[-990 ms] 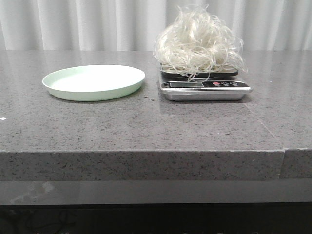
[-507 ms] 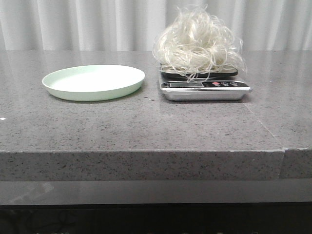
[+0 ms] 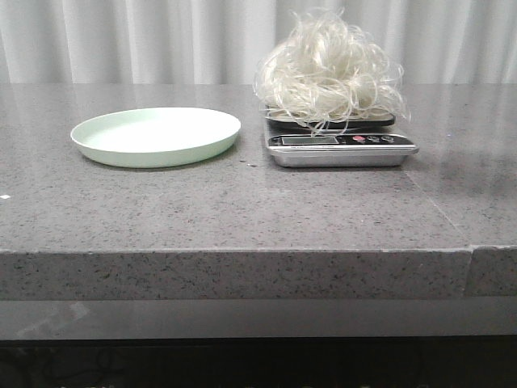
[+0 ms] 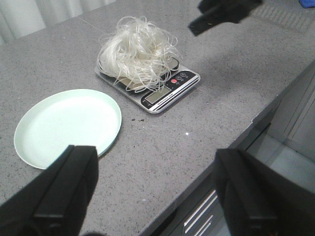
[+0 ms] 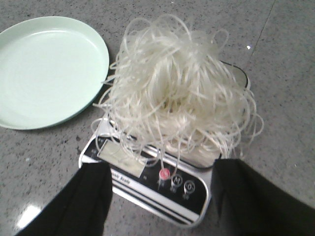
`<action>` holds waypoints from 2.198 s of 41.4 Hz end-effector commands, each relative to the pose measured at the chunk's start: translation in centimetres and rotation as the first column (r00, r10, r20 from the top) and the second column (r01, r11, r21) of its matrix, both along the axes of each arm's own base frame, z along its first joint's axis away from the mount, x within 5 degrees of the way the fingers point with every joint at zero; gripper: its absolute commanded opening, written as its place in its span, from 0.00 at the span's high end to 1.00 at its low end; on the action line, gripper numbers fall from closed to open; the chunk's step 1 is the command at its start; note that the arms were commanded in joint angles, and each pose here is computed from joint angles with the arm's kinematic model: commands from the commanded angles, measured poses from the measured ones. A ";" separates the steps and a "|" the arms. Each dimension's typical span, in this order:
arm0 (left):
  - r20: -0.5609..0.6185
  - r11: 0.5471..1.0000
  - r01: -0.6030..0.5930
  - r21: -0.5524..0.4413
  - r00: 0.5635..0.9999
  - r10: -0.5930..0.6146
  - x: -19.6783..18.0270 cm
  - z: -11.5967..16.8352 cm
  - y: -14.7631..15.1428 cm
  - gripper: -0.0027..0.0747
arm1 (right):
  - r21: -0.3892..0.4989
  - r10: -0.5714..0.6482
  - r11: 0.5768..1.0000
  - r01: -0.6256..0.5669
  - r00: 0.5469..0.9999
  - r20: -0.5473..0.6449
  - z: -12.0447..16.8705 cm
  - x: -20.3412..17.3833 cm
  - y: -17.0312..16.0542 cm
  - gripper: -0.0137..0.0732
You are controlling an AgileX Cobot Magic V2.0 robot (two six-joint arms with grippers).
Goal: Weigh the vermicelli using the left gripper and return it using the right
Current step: 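Lower the right gripper onto the vermicelli on the scale and grasp it, then lift the vermicelli with the right gripper and carry it over the plate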
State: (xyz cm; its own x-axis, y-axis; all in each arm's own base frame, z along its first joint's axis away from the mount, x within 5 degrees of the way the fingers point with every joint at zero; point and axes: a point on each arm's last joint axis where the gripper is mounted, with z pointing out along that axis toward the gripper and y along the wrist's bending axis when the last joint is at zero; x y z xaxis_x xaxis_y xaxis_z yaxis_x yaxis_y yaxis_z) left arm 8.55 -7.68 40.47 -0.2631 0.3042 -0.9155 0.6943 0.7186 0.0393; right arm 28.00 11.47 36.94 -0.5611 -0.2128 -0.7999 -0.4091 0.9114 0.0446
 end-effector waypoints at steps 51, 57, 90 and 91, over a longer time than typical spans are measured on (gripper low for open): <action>0.039 0.998 0.002 -0.069 0.999 0.001 -0.3 1.2 0.1 0.26 | -0.073 0.005 0.997 0.001 0.997 0.081 -1.5 11.3 3.7 0.64; 0.039 0.998 0.002 -0.069 0.999 0.001 -0.3 1.2 0.1 0.26 | -0.057 0.008 0.998 -0.001 0.992 0.123 0.6 10.6 3.7 0.64; 0.039 0.998 0.002 -0.069 0.999 0.001 -0.3 1.2 0.1 0.26 | 0.082 0.221 0.955 -0.286 0.866 0.449 6.2 6.2 15.4 0.64; 0.039 0.998 0.002 -0.069 0.999 0.001 -0.3 1.2 0.1 0.26 | 0.080 0.227 0.953 -0.291 0.867 0.443 5.8 6.3 15.8 0.64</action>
